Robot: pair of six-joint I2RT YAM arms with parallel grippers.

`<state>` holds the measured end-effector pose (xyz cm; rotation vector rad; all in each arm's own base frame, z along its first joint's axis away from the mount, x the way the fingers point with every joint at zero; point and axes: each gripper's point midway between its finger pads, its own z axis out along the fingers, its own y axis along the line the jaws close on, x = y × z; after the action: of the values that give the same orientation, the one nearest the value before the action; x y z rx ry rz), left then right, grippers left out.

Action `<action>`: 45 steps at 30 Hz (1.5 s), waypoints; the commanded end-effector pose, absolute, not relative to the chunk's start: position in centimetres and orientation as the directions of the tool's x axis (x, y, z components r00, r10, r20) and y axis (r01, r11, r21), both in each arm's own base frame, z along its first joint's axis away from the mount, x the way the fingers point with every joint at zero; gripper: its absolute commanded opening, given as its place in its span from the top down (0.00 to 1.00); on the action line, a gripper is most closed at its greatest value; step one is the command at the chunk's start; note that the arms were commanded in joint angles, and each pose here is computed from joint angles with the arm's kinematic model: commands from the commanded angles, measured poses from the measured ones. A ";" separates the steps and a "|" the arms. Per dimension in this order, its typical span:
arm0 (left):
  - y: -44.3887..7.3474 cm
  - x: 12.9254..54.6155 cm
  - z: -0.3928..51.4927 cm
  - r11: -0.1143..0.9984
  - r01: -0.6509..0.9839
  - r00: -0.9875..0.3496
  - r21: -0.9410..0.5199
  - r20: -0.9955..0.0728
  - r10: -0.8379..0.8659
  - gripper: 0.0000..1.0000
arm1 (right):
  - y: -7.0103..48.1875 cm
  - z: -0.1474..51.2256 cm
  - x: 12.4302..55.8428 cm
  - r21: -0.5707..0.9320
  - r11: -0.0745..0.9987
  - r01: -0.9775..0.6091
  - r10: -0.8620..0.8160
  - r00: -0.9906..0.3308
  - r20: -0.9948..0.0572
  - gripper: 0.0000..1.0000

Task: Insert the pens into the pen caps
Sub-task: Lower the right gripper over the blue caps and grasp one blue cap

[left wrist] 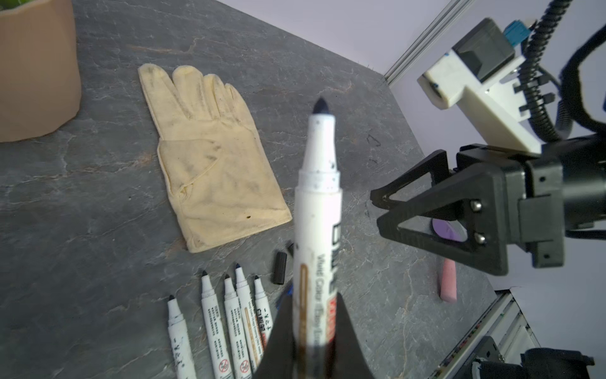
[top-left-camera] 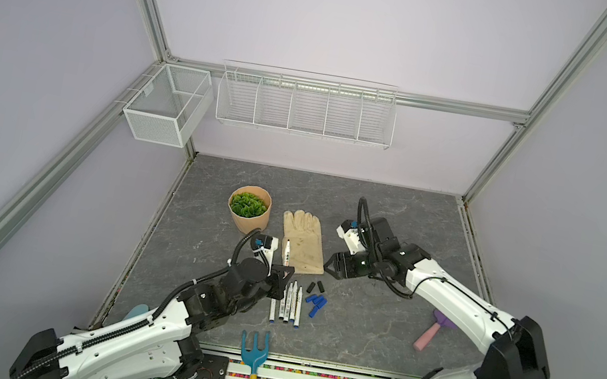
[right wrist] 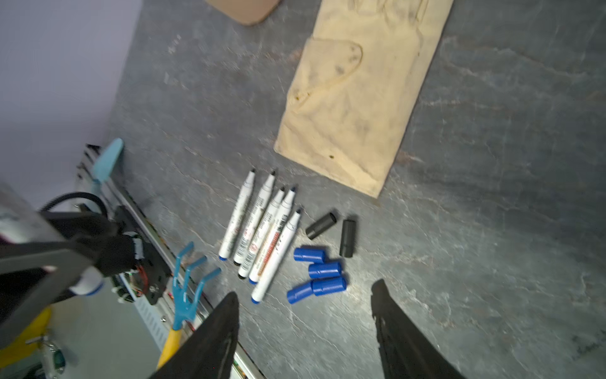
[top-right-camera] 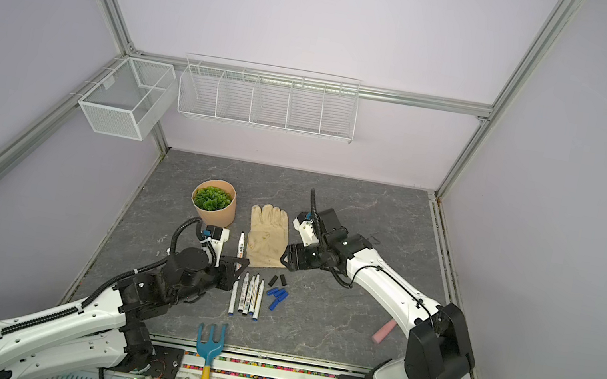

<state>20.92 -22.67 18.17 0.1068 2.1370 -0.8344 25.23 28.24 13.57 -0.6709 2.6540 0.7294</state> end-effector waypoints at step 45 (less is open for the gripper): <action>-20.1 20.3 15.9 0.819 0.220 -0.700 -0.529 -0.671 -0.245 1.00 | 26.0 2.6 22.0 -0.018 0.810 -0.586 -0.582 -0.799 -0.149 0.32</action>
<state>20.17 -20.24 15.86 -0.0040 2.2179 -0.7682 21.59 26.93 2.27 -0.9638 2.8523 0.0823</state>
